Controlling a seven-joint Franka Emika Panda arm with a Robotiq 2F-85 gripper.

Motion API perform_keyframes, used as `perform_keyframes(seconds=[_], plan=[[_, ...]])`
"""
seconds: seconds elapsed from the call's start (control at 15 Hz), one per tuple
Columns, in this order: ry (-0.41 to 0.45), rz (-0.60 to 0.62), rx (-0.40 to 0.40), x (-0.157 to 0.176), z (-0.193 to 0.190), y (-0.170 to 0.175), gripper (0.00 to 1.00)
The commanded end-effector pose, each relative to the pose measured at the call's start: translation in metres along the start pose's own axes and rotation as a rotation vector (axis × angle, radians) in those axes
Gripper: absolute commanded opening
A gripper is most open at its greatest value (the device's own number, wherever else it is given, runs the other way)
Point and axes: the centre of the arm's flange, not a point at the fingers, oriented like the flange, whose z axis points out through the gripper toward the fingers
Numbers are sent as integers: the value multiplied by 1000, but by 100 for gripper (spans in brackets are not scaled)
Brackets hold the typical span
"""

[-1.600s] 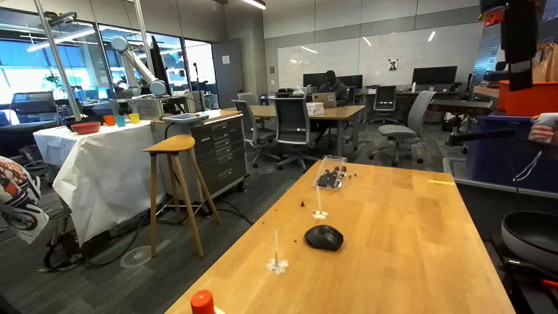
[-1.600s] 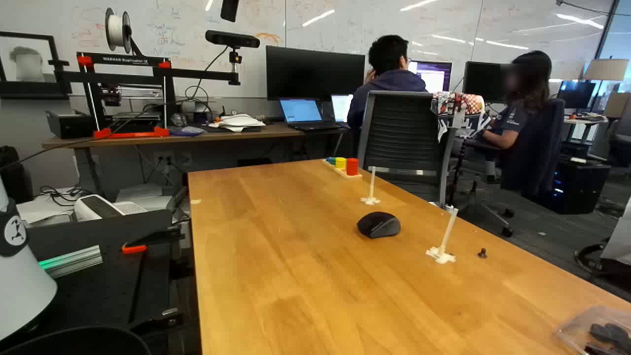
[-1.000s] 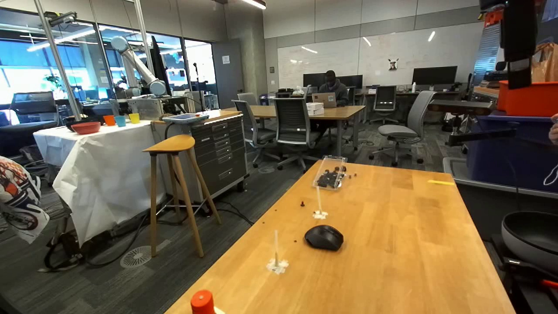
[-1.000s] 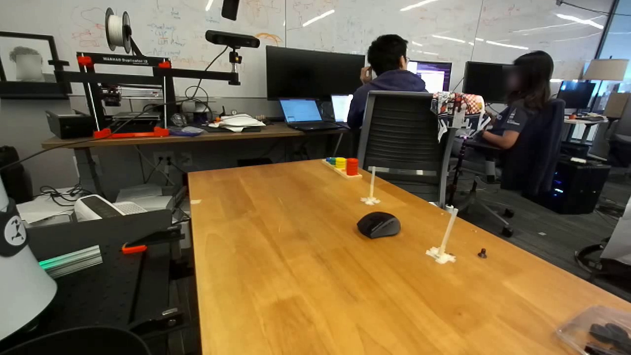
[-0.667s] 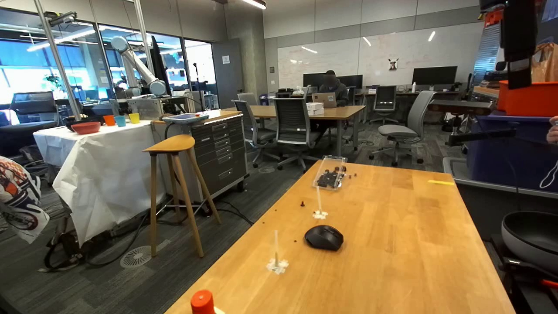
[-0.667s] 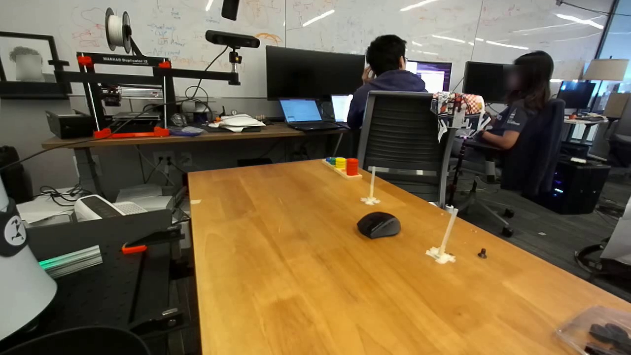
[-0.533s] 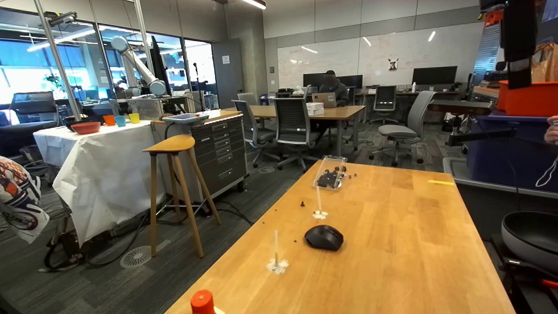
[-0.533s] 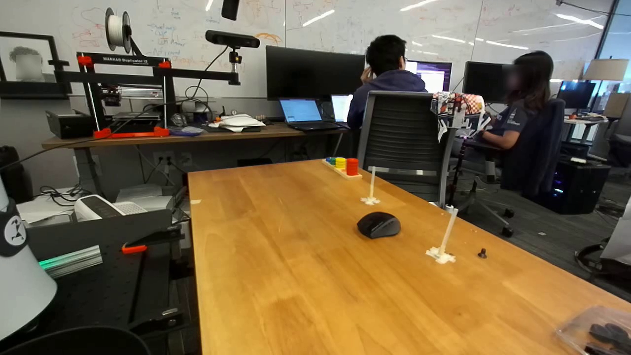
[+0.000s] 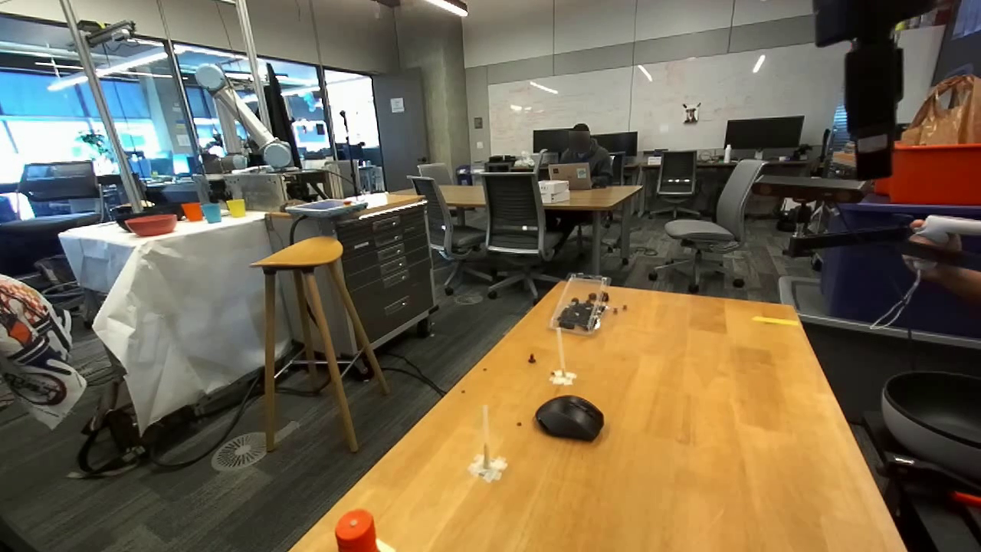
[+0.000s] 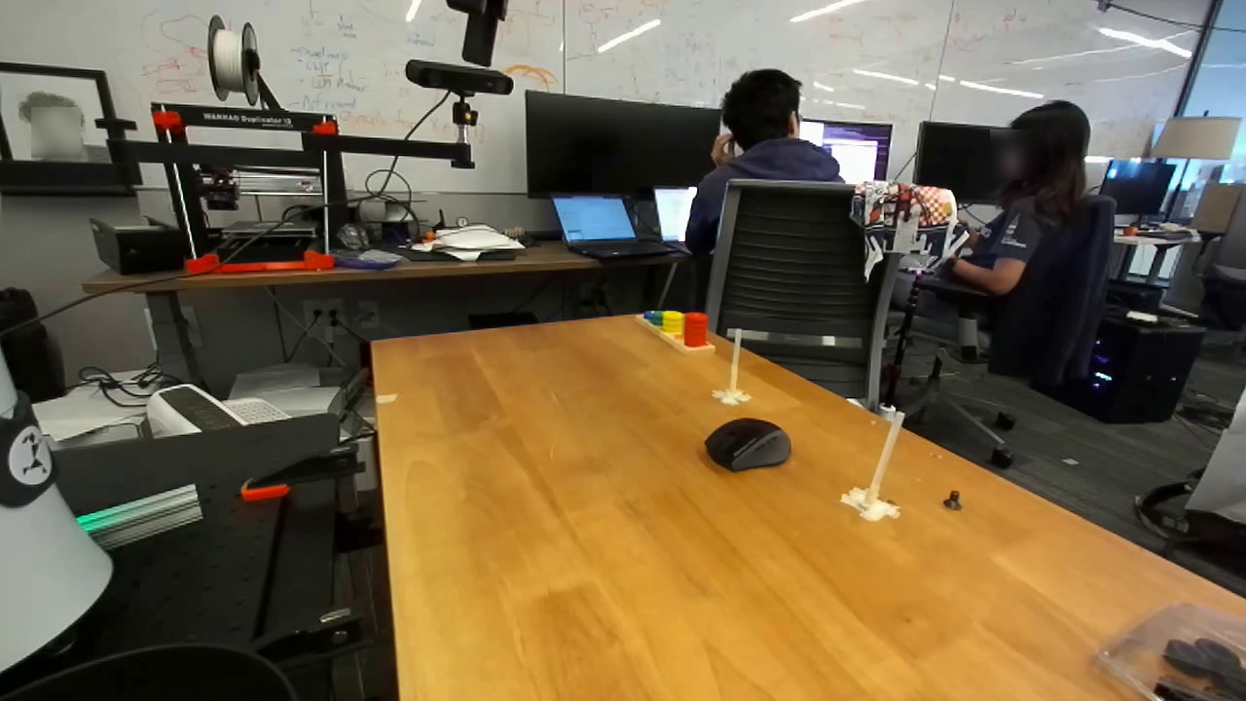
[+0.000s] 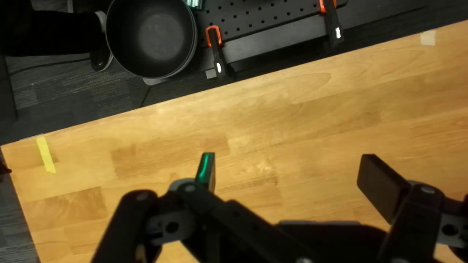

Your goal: Push down on the button on the mouse.

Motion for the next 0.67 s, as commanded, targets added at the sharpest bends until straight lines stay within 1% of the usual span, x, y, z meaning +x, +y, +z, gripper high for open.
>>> perform_keyframes(seconds=[0.0,0.07,0.13,0.2,0.27,0.4,0.6], plan=[[38,67,-20,33,9,11,100],[50,81,-29,44,14,16,100],[59,91,-29,52,18,19,75],[74,106,-30,63,23,23,73],[87,122,-29,73,27,26,66],[128,167,-10,92,37,30,49],[159,229,17,116,57,28,27]])
